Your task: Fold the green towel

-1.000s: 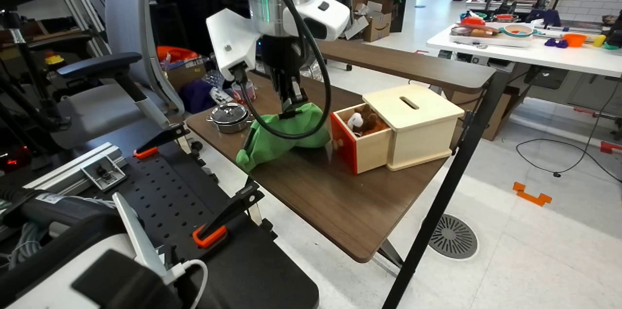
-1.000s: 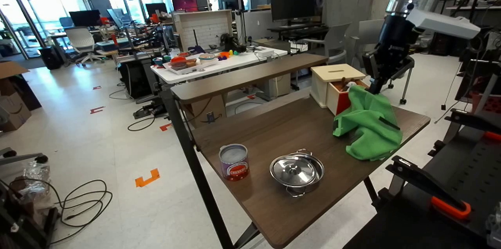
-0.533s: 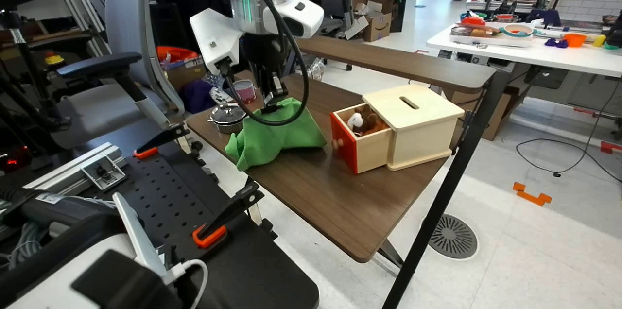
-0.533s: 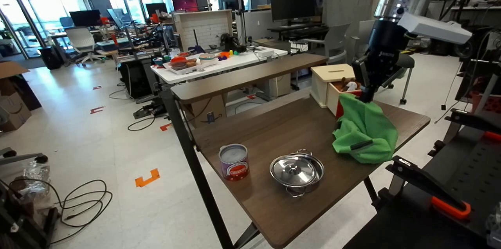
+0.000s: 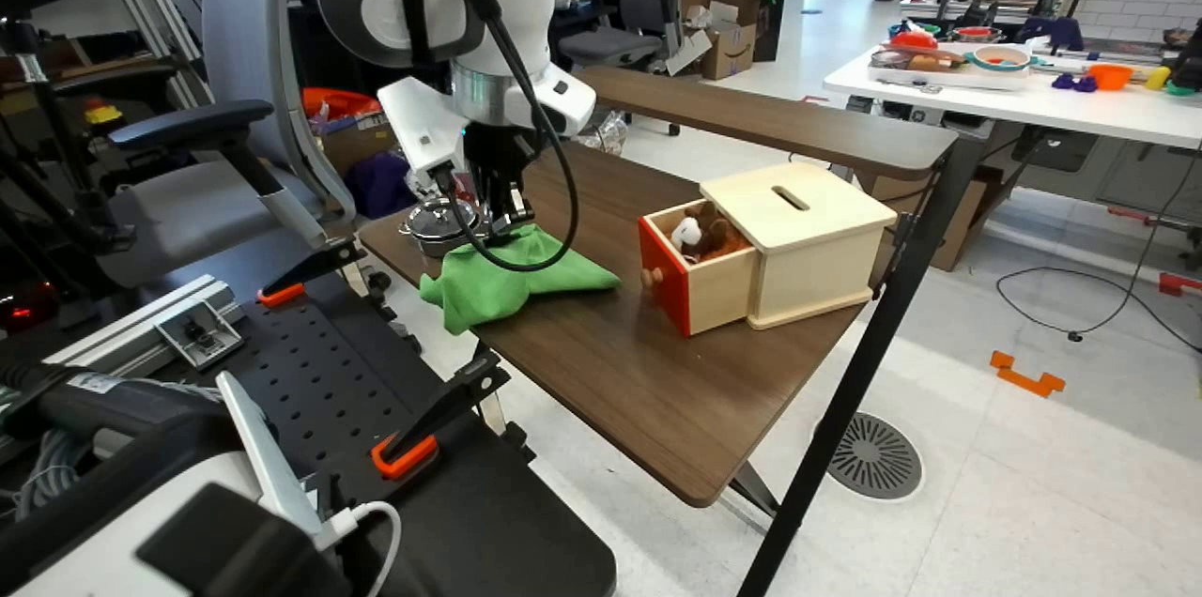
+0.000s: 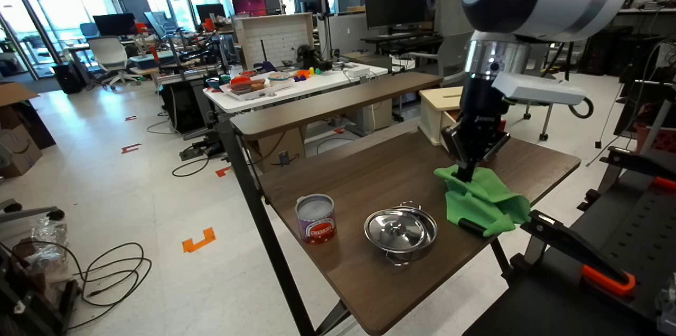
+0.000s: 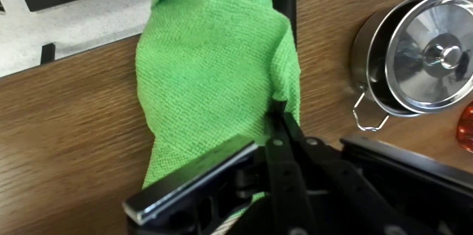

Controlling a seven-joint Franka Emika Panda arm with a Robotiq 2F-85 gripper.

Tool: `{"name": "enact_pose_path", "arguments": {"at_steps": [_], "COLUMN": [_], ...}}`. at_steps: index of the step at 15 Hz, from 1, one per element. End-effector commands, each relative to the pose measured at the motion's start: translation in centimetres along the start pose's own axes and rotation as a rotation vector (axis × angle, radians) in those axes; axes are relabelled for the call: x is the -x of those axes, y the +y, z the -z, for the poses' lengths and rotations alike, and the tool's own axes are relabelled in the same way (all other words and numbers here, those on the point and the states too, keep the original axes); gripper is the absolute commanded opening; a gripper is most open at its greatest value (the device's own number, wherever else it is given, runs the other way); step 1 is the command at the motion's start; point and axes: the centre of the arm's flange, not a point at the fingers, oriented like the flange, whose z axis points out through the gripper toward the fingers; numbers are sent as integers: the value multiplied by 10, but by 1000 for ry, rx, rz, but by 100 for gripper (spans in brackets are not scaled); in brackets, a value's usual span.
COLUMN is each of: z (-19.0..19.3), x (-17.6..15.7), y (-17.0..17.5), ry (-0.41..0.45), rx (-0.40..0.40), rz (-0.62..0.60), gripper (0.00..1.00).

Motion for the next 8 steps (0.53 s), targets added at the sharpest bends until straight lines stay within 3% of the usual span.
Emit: {"name": "enact_pose_path", "arguments": {"at_steps": [1, 4, 5, 6, 8], "z": [-34, -51, -55, -56, -56], "x": [-36, -52, -56, -57, -57], "y": [-14, -15, -14, -12, -9], "ry": [-4, 0, 0, -2, 10], "rx": [10, 22, 26, 32, 37], "rz": [4, 2, 1, 1, 13], "gripper": [1, 1, 28, 29, 42]}}
